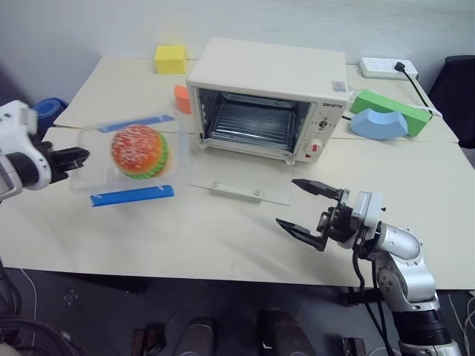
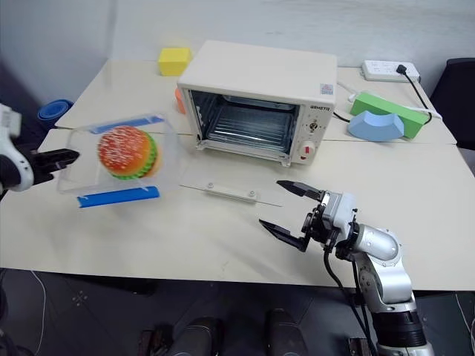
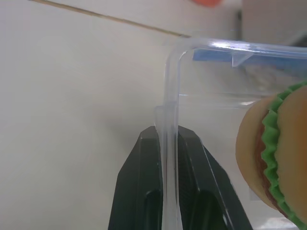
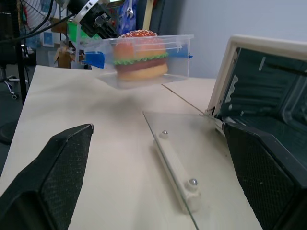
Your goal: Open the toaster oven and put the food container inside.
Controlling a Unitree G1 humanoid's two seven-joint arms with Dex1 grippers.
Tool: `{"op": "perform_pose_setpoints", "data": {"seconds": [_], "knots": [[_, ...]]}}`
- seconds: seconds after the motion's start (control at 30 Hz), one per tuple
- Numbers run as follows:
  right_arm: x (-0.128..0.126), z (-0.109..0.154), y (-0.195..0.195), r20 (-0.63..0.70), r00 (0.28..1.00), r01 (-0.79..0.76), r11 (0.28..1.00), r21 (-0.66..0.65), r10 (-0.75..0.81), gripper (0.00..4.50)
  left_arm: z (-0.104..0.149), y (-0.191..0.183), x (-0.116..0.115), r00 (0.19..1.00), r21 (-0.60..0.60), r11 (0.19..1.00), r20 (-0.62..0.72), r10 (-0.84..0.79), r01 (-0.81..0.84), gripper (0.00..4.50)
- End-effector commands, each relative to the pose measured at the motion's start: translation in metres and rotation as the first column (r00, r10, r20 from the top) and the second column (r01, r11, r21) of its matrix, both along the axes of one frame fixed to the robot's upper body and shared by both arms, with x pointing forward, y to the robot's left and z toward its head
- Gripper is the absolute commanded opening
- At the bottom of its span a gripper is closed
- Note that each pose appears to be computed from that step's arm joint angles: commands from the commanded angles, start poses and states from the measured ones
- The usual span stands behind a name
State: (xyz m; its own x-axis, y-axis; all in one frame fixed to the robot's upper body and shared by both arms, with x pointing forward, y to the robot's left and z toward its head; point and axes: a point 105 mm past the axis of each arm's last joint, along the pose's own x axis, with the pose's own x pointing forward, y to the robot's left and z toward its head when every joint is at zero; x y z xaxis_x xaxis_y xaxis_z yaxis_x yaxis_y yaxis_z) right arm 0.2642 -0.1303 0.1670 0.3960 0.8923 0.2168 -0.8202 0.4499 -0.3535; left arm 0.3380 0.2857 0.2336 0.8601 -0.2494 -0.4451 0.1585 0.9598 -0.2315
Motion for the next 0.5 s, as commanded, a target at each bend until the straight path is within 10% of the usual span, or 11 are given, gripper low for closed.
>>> {"op": "perform_pose_setpoints", "data": {"seconds": [0.03,0.5], "knots": [[-0.004,0.010,-0.009,0.051,0.998,0.038,0.999,0.001,-0.038,4.50,0.016,-0.033,0.017,0.993,0.017,0.994,0.045,-0.111,0.111,0.13],[-0.021,0.007,-0.011,0.039,0.991,0.130,0.991,0.020,-0.131,4.50,0.009,-0.131,0.091,0.951,0.074,0.953,0.075,-0.298,0.293,0.13]]}}
